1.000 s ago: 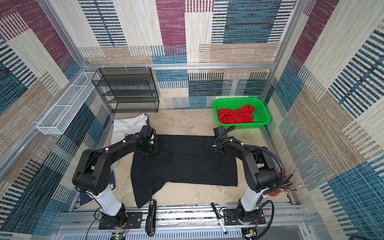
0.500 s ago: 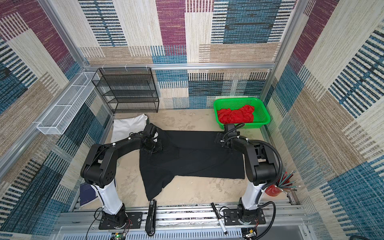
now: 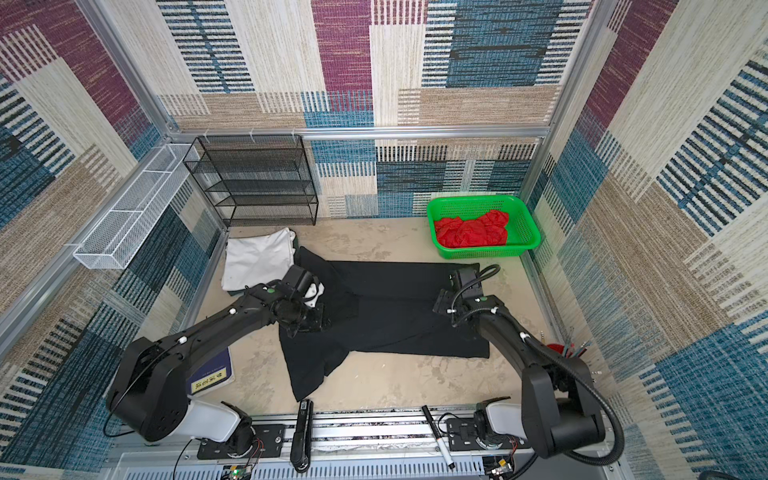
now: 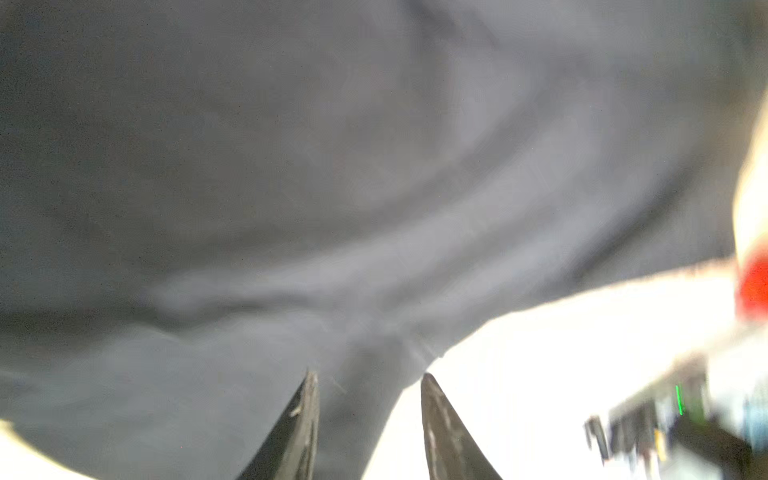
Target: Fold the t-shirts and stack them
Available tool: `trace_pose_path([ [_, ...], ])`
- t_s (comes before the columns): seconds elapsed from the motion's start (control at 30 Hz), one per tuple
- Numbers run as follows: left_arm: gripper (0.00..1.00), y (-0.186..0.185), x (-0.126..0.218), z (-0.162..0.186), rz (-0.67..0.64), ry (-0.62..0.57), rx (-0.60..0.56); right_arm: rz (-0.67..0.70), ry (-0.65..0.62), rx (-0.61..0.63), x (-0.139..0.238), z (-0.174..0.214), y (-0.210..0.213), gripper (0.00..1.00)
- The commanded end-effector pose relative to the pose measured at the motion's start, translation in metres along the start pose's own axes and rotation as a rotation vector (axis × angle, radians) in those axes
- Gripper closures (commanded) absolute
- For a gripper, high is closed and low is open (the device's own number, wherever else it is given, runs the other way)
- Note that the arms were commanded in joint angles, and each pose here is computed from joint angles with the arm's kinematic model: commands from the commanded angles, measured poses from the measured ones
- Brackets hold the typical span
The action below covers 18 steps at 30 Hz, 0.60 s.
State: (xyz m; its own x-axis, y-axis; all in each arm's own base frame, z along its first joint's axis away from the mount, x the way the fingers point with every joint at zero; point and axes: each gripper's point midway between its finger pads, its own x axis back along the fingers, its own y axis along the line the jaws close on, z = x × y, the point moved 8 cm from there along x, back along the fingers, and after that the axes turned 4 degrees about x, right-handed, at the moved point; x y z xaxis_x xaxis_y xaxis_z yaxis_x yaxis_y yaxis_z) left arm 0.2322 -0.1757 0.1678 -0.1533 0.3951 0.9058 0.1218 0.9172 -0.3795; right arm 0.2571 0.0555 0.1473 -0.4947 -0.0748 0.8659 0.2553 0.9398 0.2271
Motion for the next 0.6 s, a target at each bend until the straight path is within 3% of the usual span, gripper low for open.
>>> trace_pose_path([
  [0.0, 0.63, -0.012, -0.002, 0.047, -0.029, 0.160, -0.136, -0.003, 0.056, -0.064, 0.005, 0.020, -0.003, 0.19],
  [0.27, 0.64, -0.027, -0.022, 0.095, -0.070, 0.222, -0.364, -0.005, 0.115, -0.084, 0.010, 0.053, -0.010, 0.19],
  [0.4, 0.61, -0.019, -0.037, 0.091, -0.236, 0.186, -0.385, -0.040, 0.083, -0.105, 0.019, 0.055, -0.011, 0.19],
  [0.57, 0.56, -0.015, -0.048, 0.074, -0.330, 0.081, -0.396, -0.055, 0.077, -0.094, 0.023, 0.053, -0.009, 0.19],
])
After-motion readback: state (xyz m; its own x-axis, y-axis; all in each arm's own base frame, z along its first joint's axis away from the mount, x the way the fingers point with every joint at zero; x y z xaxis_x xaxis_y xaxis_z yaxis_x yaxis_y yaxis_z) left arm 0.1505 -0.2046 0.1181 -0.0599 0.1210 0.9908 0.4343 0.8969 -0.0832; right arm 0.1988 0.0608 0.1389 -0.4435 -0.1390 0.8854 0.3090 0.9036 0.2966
